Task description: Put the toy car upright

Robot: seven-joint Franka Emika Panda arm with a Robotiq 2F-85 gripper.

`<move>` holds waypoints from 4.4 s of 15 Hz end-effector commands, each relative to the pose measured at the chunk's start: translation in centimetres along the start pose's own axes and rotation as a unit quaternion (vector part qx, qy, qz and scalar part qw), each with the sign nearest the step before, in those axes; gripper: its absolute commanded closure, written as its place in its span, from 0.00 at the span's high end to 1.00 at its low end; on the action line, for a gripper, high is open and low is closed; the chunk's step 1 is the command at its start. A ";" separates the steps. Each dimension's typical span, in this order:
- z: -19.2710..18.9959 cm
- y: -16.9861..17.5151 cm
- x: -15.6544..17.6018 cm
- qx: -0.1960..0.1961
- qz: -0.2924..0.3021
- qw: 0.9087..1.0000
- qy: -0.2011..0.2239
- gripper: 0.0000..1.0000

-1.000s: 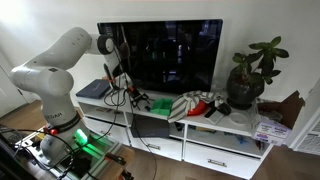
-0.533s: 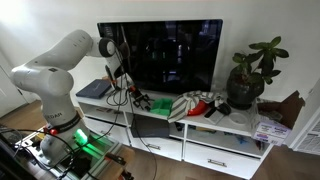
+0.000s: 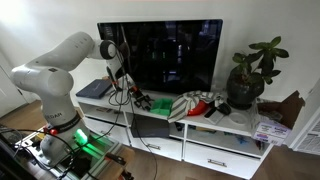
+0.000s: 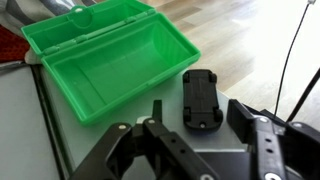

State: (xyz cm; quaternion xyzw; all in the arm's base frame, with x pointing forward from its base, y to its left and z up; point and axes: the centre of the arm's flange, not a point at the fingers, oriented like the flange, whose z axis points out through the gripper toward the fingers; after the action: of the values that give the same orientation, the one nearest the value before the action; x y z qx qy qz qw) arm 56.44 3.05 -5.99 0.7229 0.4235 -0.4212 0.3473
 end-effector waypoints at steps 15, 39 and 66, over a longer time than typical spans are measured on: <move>-3.4 -5.9 -5.4 -0.005 -0.059 0.993 0.097 0.12; 3.7 -7.5 -29.4 -0.106 -0.055 0.843 0.524 0.11; 4.7 -11.8 -23.7 -0.066 -0.115 0.501 0.855 0.11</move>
State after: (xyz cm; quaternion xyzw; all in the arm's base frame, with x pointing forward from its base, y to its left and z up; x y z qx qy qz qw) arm 35.45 -3.69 12.96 0.6586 0.6379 0.3711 -0.1473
